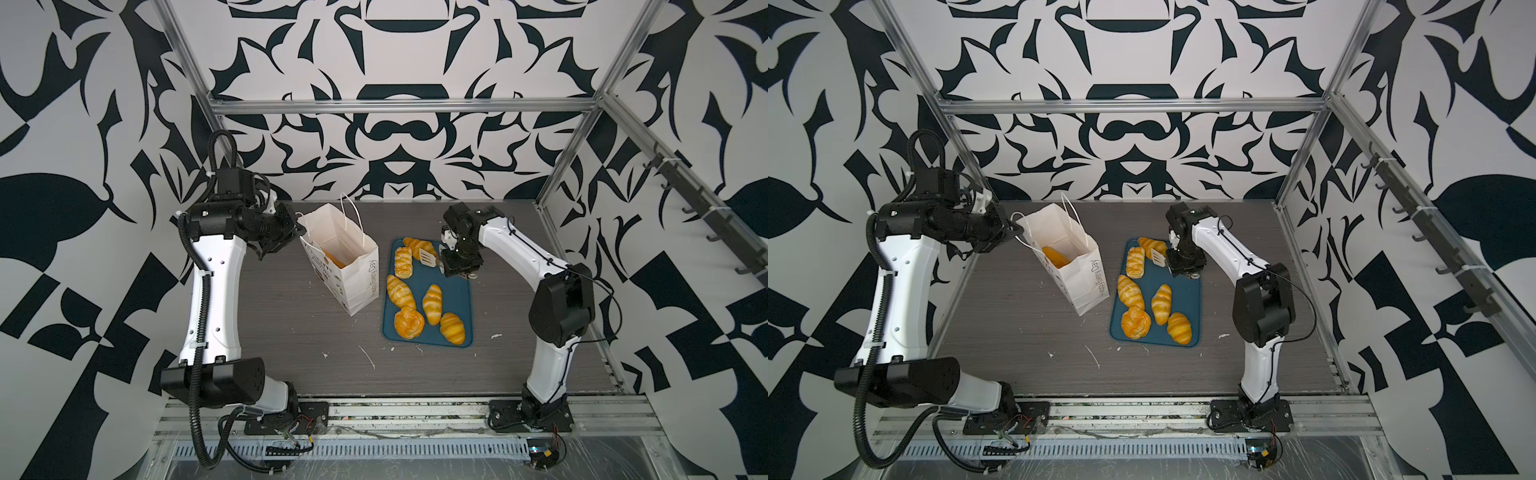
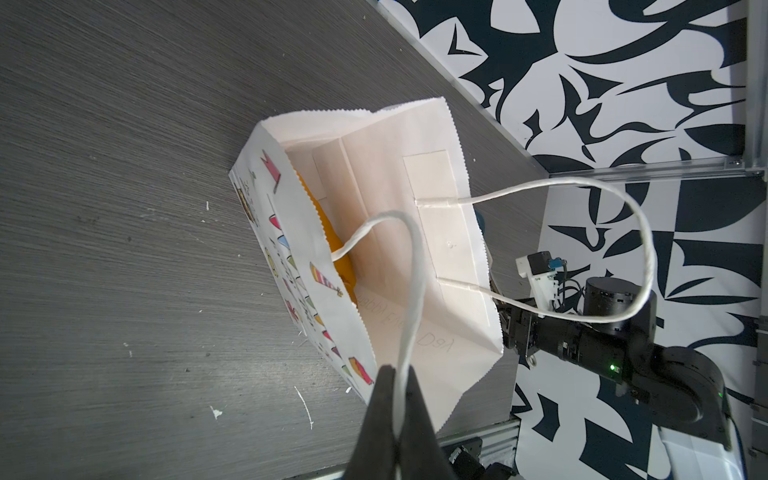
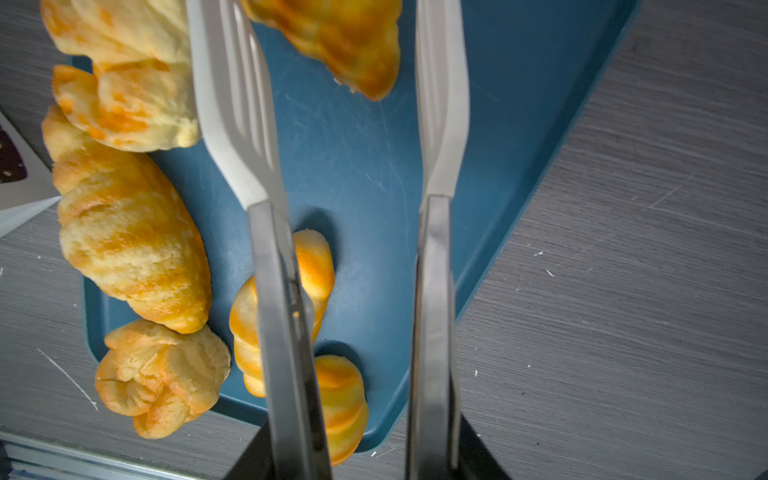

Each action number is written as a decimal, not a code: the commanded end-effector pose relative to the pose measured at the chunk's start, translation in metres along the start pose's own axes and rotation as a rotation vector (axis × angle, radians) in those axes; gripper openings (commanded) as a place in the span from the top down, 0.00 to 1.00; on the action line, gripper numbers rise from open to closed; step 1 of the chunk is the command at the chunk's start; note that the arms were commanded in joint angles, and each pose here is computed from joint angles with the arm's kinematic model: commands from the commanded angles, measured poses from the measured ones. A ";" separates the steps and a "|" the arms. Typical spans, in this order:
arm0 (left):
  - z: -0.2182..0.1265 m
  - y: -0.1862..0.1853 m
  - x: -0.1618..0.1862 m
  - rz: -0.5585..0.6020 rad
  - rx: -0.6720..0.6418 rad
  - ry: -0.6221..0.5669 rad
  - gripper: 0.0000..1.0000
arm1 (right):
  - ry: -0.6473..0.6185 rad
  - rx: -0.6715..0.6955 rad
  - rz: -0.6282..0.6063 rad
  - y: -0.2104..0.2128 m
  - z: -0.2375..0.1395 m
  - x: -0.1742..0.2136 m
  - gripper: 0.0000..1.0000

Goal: Place the fake bread into the paper bag
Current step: 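Move the tongs back over the remaining pastries on the tray with the right gripper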

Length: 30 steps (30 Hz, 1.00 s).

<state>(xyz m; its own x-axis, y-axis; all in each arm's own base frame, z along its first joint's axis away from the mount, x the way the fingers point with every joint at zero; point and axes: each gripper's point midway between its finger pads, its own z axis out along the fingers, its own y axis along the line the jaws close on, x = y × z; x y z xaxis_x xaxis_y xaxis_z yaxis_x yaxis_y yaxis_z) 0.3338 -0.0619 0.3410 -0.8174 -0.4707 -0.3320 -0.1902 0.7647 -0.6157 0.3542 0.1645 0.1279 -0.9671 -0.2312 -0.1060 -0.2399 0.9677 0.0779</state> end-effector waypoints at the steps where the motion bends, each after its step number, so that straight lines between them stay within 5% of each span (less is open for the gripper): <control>1: 0.000 0.000 0.002 -0.018 0.006 0.017 1.00 | -0.067 0.009 -0.023 0.001 -0.017 -0.014 0.51; 23: 0.000 0.001 0.000 -0.025 0.009 0.016 1.00 | -0.056 0.030 -0.040 0.000 -0.003 -0.026 0.51; 30: -0.001 0.002 0.002 -0.027 0.007 0.015 1.00 | -0.071 0.028 -0.043 0.001 -0.009 -0.022 0.64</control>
<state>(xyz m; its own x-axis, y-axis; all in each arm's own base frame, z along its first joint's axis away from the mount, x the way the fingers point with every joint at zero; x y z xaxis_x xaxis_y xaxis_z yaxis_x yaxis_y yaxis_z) 0.3375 -0.0598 0.3389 -0.8166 -0.4774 -0.3243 -0.1976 0.7592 -0.6202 0.3676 0.1652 0.1166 -0.9595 -0.2650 -0.0960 -0.2695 0.9623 0.0377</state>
